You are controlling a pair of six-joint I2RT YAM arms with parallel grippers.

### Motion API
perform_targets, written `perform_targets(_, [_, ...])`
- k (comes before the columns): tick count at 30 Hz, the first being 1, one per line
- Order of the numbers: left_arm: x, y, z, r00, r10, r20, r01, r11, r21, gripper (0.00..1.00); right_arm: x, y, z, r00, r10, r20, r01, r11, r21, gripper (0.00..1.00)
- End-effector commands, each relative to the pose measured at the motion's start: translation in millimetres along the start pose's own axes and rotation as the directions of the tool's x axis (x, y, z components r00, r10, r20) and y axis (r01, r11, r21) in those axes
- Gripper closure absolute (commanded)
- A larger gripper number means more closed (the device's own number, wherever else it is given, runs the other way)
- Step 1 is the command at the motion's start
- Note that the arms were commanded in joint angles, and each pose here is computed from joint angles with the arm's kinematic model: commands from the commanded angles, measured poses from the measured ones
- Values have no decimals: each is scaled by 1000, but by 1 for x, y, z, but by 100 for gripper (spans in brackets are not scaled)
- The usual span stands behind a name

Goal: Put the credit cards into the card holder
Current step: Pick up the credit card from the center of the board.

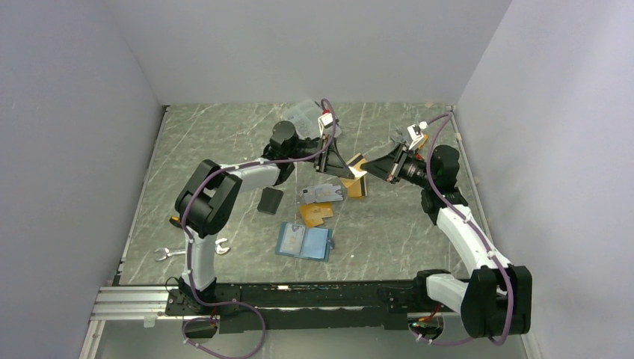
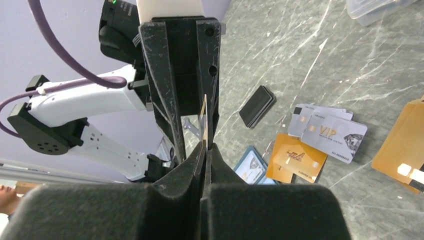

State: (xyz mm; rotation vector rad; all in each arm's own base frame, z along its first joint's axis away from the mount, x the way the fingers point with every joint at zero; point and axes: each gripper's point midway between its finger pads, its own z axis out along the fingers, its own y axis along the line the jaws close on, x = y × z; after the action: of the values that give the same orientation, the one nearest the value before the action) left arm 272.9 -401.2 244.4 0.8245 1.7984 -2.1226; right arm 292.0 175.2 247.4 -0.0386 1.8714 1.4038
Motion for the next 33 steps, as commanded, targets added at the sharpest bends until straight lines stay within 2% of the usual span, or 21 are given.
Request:
perform_targets(1, [-33,-44,-12,976,215,38,-216,976,21,72,13,3,-9,999,-24,-35,24,1000,4,100])
perform_targets(10, [-31,-46,-12,968,251,8,-251,968,6,83,13,15,-9,998,-49,-45,48,998,-28,100])
perform_targets(17, [-12,-50,10,963,260,-75,-259,965,26,94,8,27,8,994,-71,-85,65,996,-64,100])
perform_targets(20, [-9,-45,11,964,255,-77,-255,967,10,99,1,35,9,994,-85,-76,79,994,-80,100])
perform_targets(23, [-12,-42,8,968,245,-62,-246,969,-3,100,-6,39,8,993,-105,-62,101,993,-62,100])
perform_targets(24, [-13,-43,7,968,243,-54,-244,970,0,100,-7,40,9,992,-108,-59,105,993,-58,96])
perform_targets(26, [-15,-44,6,972,233,-37,-234,972,0,100,-9,39,9,994,-95,-48,92,994,-55,79])
perform_targets(28, [-21,-44,2,974,227,-1,-227,974,-1,100,-5,36,9,997,-63,-41,60,996,-62,69])
perform_targets(33, [-36,-45,-13,981,152,118,-151,988,-17,100,8,38,4,1000,9,13,-7,990,-139,61])
